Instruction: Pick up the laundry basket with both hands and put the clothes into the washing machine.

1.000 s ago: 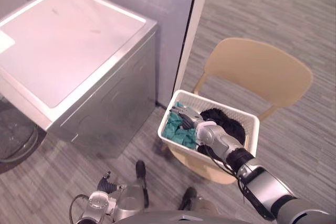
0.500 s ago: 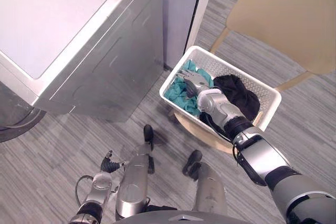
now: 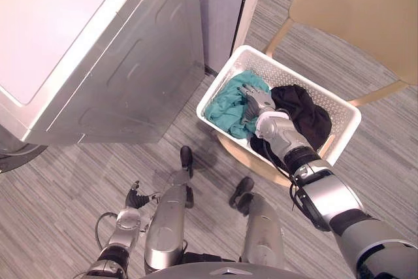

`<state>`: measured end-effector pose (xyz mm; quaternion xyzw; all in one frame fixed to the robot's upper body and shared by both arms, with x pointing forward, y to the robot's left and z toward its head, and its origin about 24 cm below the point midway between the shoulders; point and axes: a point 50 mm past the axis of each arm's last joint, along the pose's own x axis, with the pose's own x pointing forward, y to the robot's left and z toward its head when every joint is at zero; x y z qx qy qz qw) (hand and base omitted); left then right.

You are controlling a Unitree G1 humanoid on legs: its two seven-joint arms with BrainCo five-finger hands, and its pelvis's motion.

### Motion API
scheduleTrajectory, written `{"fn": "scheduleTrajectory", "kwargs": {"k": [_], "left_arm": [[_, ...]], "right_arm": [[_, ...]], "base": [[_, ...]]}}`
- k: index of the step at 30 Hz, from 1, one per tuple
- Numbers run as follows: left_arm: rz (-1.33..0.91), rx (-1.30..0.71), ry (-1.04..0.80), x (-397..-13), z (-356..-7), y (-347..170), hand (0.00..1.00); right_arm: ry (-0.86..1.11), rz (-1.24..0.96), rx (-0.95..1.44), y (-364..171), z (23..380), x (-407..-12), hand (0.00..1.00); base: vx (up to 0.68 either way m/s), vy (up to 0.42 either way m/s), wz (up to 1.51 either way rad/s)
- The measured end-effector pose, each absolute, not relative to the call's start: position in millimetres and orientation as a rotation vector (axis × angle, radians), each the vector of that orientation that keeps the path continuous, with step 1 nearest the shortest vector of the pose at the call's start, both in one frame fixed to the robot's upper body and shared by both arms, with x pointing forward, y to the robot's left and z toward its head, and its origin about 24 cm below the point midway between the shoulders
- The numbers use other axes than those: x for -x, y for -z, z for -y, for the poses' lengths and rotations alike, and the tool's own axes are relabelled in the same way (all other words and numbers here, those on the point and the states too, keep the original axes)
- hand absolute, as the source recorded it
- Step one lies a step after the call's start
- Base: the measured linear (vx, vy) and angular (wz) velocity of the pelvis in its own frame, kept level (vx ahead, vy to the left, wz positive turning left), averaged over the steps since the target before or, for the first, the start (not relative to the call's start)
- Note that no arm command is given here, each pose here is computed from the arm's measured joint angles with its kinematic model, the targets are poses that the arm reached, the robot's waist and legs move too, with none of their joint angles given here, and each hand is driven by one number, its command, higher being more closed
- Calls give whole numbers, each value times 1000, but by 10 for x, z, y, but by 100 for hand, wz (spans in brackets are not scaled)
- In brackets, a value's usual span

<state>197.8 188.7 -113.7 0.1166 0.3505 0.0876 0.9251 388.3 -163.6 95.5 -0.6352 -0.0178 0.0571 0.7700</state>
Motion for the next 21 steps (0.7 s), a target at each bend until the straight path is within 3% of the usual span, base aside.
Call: {"fn": "scheduleTrajectory", "kwargs": {"k": [21], "left_arm": [[-603, -225, -130, -2227, -1727, 970, 0]], "right_arm": [[-103, 47, 1388, -941, 1664, -3871, 0]], "base": [[21, -16, -1]]}}
